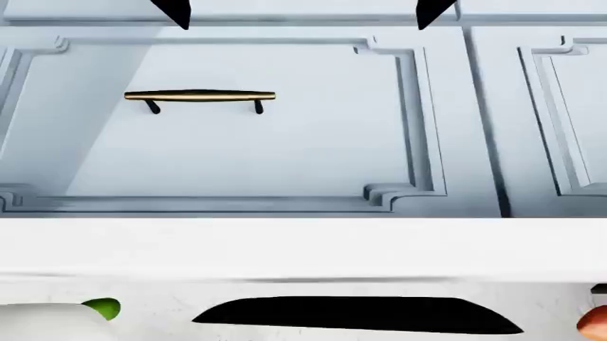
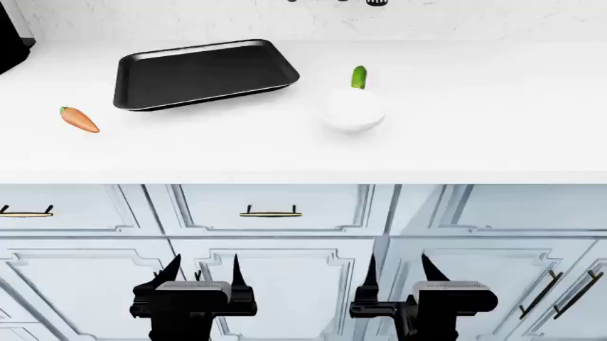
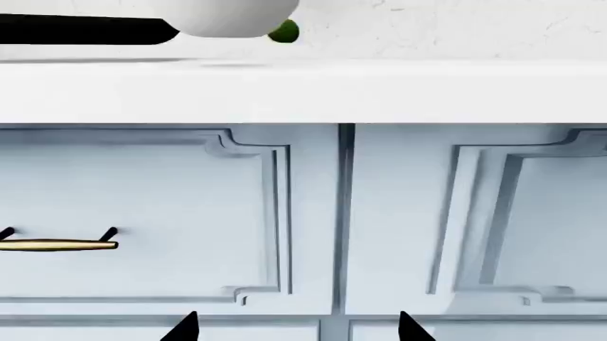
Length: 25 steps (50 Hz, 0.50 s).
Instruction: Place the two vegetables and bowl onto the tray for setting up a vegetable dip station.
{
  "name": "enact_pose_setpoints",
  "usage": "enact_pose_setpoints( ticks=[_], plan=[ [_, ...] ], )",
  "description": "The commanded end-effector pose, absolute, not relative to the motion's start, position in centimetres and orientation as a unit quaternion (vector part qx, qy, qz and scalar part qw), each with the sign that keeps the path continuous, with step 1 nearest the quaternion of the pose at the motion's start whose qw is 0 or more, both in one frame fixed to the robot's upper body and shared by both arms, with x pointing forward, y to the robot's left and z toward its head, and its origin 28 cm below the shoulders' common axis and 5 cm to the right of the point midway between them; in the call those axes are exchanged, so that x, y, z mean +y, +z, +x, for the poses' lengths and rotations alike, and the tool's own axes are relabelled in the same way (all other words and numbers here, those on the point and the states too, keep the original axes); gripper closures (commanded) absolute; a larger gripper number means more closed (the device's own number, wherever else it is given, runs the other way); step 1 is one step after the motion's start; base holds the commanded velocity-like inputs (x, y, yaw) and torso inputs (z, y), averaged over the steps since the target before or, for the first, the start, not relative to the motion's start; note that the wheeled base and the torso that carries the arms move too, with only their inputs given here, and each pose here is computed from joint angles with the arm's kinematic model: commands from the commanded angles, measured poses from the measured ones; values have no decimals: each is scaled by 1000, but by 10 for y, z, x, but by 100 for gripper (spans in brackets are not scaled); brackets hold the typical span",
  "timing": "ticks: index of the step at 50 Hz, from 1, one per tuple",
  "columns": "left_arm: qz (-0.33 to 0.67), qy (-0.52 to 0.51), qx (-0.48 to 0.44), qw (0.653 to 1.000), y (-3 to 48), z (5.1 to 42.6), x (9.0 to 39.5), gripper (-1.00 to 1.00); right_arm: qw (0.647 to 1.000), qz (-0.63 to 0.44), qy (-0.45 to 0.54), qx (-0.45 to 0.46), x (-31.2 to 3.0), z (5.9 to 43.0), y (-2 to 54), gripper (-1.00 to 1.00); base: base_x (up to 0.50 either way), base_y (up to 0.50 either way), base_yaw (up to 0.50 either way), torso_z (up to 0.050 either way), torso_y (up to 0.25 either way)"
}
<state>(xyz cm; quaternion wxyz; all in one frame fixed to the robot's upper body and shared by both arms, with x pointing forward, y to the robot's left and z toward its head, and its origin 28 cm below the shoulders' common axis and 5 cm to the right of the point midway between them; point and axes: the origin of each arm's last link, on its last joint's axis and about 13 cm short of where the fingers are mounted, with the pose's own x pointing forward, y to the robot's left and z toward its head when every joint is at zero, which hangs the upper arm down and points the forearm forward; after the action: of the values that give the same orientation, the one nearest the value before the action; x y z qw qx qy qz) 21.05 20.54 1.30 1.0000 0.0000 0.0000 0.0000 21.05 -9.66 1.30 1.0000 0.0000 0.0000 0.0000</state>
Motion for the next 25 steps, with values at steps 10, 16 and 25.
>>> enact_pose_setpoints(
  ticks=[10, 16, 25],
  plan=[
    [28, -7, -8, 1000, 19, 212, 216, -100, 999, -42, -7, 27, -100, 209, 12, -100, 0, 0, 0, 0, 0],
    [60, -32, -28, 997, 38, 205, 235, -100, 995, -93, 22, 13, -116, 204, 37, -100, 0, 0, 0, 0, 0],
    [60, -51, -53, 995, 86, 211, 259, -100, 978, -151, 143, 10, -131, 181, 86, -100, 0, 0, 0, 44, 87]
  ],
)
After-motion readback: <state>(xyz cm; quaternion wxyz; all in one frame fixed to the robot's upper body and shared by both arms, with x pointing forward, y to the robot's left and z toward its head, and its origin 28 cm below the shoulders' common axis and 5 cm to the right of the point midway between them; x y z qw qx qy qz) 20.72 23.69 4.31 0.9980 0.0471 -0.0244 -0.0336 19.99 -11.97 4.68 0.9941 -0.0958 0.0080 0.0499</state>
